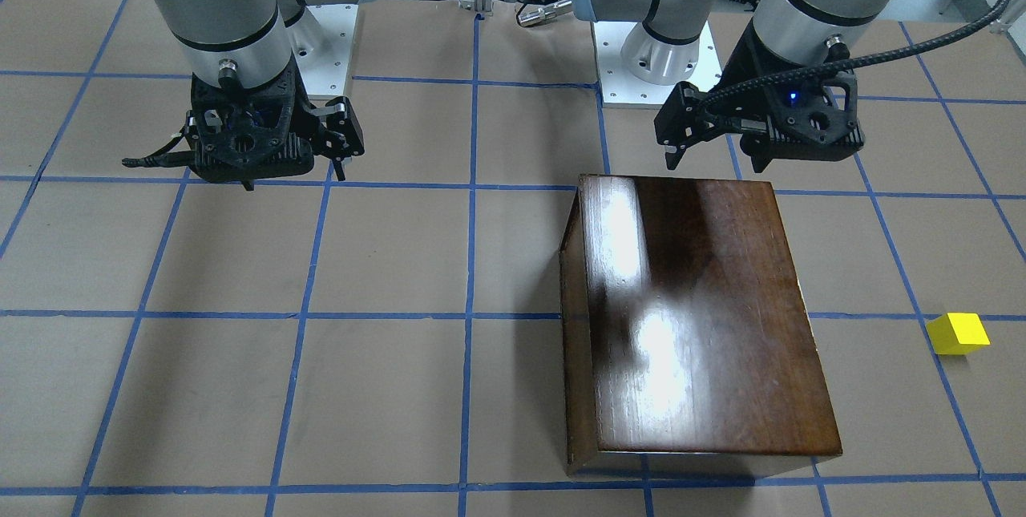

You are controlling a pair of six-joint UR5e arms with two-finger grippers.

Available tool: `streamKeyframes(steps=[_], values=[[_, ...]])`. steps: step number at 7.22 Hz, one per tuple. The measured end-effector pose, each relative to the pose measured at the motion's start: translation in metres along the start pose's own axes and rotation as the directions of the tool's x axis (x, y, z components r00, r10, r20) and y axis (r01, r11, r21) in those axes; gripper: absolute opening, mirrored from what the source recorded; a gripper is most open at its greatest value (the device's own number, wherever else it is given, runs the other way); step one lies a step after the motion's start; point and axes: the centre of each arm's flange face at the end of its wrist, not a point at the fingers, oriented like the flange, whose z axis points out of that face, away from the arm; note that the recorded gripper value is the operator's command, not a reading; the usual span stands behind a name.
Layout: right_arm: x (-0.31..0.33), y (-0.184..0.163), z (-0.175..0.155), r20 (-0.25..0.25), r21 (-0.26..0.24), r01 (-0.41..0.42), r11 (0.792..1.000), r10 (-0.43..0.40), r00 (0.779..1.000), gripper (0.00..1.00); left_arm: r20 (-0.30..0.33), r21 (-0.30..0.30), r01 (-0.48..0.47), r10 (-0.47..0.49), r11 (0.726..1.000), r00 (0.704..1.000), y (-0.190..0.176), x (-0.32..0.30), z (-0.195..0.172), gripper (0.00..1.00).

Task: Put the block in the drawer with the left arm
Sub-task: 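Move the left gripper off the cabinet top toward the drawer handle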

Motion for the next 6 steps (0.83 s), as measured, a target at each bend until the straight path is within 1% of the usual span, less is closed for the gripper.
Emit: streamKeyframes(steps=[6], values=[[0.0, 0.0, 0.0, 0.0, 0.0, 0.001, 1.0, -0.001, 1.0, 1.0, 0.001, 0.002, 0.0, 0.0, 1.0, 1.0, 0.0017, -0.0008, -0.0011, 1.0]])
